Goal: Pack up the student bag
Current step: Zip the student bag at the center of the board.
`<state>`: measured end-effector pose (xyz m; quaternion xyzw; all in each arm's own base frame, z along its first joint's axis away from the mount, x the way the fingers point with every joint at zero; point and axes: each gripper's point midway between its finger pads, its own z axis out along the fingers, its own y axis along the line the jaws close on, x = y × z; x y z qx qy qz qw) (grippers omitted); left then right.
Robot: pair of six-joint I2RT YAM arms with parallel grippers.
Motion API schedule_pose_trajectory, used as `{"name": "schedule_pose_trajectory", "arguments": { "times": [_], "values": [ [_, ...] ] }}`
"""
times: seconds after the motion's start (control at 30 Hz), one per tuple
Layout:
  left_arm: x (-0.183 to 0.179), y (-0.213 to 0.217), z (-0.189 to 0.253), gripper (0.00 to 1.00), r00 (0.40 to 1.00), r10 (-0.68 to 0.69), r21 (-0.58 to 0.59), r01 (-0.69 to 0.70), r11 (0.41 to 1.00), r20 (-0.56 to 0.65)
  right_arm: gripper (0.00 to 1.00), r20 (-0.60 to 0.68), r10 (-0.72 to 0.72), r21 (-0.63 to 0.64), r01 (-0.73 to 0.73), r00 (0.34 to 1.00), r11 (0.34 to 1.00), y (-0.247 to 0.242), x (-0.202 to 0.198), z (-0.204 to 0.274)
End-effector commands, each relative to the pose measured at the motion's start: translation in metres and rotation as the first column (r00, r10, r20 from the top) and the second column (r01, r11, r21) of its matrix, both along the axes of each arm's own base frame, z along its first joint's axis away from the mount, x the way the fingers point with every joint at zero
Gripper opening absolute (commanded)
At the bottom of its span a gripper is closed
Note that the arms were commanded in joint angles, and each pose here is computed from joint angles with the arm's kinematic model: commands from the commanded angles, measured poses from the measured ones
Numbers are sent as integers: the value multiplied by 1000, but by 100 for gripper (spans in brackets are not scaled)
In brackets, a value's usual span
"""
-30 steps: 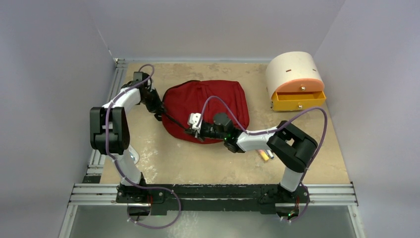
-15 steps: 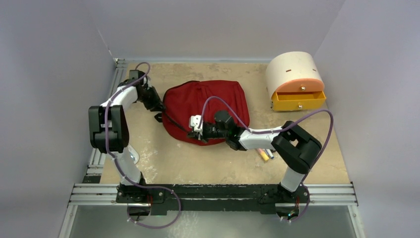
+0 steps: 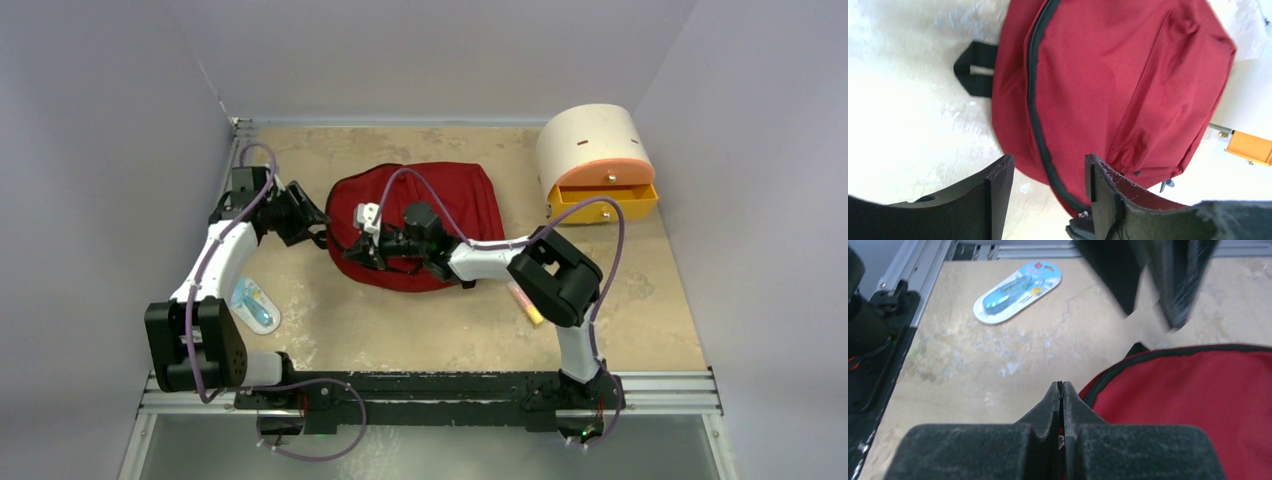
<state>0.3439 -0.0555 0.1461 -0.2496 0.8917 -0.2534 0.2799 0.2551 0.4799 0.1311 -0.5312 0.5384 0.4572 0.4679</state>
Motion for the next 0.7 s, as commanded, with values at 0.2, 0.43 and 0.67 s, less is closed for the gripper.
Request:
{"name": "schedule_pose_trajectory", "arguments": {
  "times": [0.2, 0.43, 0.67],
  "values": [
    [-24, -16, -22, 53, 998, 12, -75, -17, 997, -68, 0, 85, -23, 187, 6, 996, 982, 37, 24, 70],
    [-17, -30, -26, 53, 998, 15, -109, -23, 994, -69, 0, 93, 0, 176, -16, 996, 984, 27, 13, 61],
    [-9, -58, -37, 27, 996, -16, -123, 5, 992, -82, 0, 108, 14, 168, -32, 994, 985, 21, 7, 61]
  ]
}}
